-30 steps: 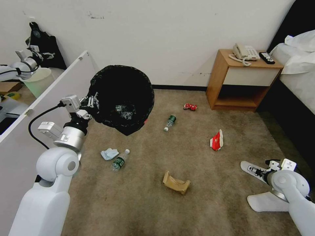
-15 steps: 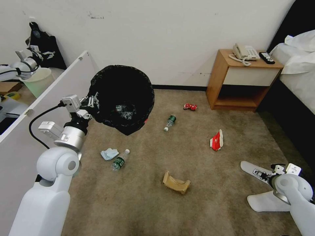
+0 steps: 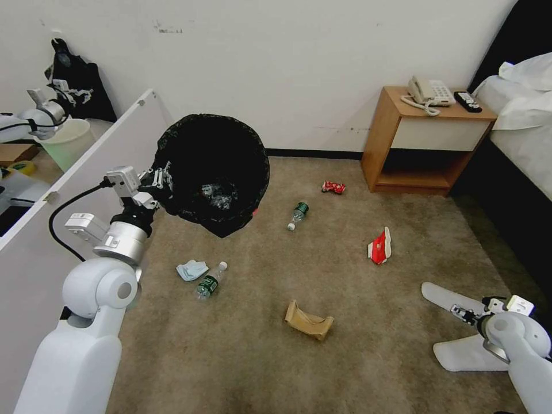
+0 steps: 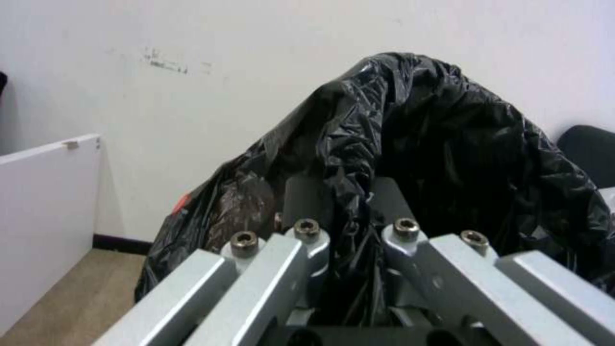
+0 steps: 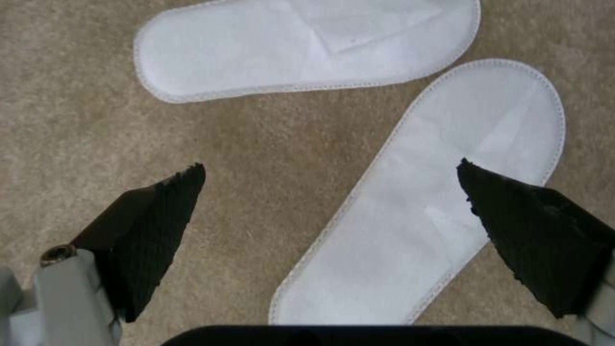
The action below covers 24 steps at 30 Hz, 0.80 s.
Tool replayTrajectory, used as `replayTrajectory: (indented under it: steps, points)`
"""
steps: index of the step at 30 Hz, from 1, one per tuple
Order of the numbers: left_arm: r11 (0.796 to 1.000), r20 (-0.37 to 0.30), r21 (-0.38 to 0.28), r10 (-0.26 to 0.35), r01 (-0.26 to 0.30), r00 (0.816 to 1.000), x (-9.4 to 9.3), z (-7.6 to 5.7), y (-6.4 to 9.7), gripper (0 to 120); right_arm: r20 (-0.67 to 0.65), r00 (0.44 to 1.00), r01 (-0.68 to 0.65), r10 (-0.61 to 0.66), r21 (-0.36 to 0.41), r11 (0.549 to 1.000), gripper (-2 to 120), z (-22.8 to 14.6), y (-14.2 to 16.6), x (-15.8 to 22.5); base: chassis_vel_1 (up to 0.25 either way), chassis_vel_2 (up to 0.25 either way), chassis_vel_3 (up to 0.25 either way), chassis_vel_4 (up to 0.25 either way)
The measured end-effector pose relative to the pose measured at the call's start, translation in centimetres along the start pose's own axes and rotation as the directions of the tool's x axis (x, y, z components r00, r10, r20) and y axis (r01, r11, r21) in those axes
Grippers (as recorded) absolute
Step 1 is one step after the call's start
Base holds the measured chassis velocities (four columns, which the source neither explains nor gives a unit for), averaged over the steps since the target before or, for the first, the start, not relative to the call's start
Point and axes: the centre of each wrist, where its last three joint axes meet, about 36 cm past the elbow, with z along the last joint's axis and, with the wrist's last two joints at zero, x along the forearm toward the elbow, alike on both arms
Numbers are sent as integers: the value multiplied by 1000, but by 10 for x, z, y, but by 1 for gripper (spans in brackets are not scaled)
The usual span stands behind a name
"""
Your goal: Pick up the trash bin, then pick up the garbage from the floor and place it into the trash bin.
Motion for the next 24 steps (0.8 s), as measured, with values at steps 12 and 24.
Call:
replayTrajectory:
  steps: [12, 24]
  points:
    - [1000, 2, -3, -2, 2, 1000, 2, -2, 1, 4, 0, 1000, -23, 23, -35, 999, 100, 2, -11, -10, 0, 0, 0, 0]
    - [1000, 5, -3, 1, -1, 1000, 2, -3, 0, 4, -5, 999, -50, 50, -71, 996, 100, 8, -25, -22, 0, 0, 0, 0]
